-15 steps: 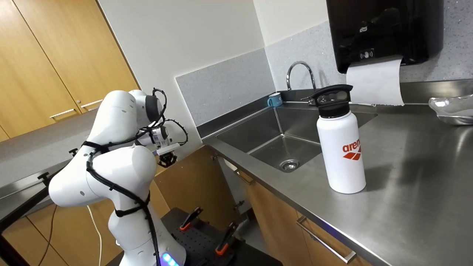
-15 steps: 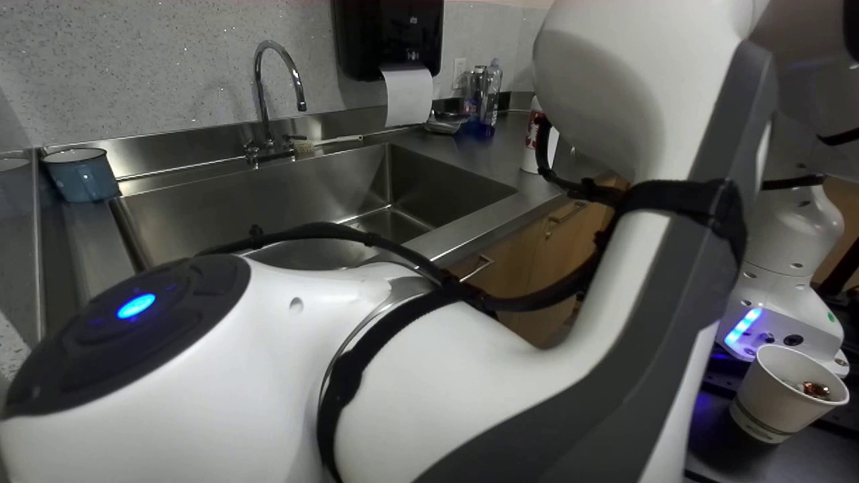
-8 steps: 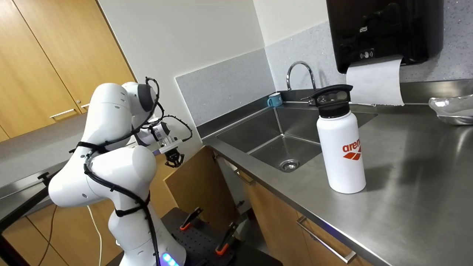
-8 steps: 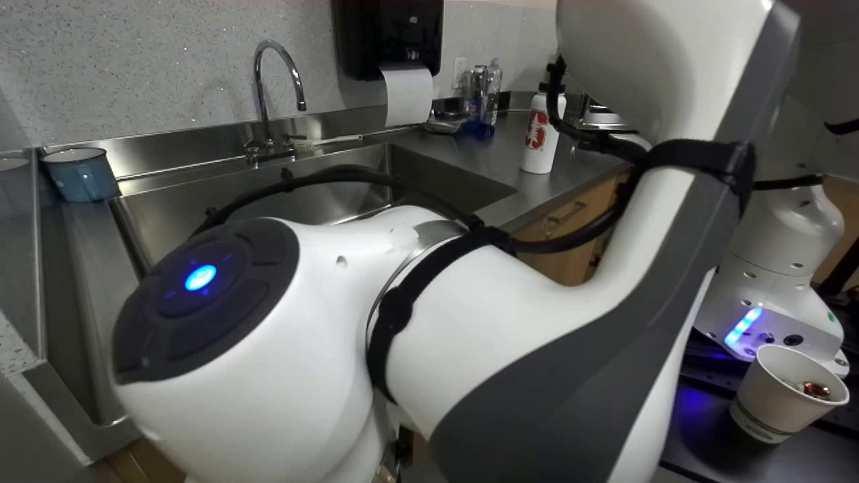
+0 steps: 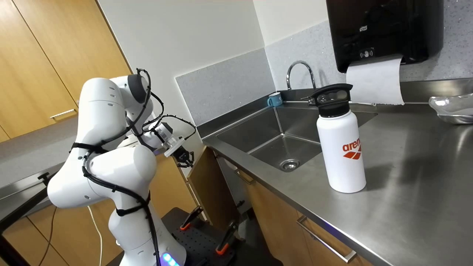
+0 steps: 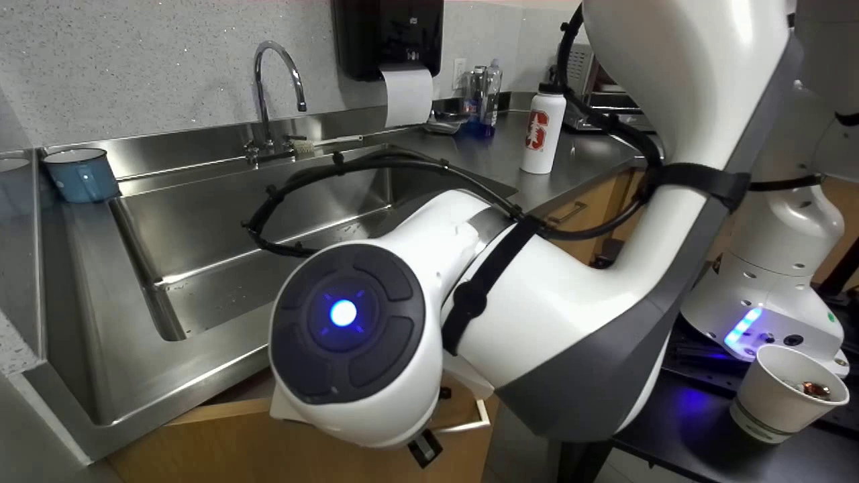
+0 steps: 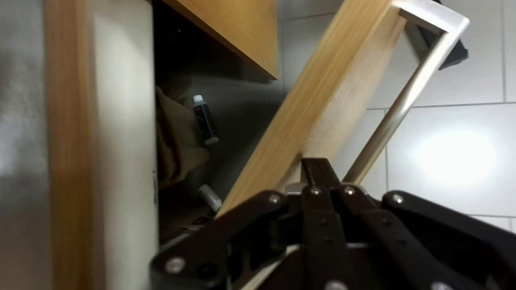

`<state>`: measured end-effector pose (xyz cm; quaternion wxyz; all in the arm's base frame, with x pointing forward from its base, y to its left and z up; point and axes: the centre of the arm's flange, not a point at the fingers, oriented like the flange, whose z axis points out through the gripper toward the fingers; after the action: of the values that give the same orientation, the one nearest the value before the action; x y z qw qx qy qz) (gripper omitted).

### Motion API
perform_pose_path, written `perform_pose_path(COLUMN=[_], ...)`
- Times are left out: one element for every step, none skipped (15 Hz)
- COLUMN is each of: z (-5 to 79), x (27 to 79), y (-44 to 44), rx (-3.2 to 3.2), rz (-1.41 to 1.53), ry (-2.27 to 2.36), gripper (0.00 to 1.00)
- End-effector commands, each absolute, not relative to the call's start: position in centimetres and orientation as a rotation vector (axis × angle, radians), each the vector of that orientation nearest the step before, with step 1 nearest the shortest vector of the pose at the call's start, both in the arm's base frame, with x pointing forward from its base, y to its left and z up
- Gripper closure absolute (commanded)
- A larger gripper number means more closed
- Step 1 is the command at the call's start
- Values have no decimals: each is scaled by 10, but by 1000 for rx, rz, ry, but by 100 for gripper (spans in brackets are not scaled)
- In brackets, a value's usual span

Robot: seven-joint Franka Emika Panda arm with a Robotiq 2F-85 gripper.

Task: Close the open cabinet door

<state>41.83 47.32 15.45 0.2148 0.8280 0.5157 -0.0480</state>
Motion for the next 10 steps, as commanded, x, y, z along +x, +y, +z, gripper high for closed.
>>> perform_pose_path(z=[156,153,150,146,142,140,136,133,130,127], x=[402,401,400,399,399,399,401,401,404,406], y=[428,421,414,407,398,391,382,375,366,358], rx=[2188,2163,2139,2121,2102,2085,2080,2069,2060,2059], rz=[-73,-45,-14,13,54,87,124,151,181,202], ry=[1264,1229,1190,1158,1125,1097,1072,1046,1022,1002], gripper=[100,100,100,100,100,100,100,100,100,100])
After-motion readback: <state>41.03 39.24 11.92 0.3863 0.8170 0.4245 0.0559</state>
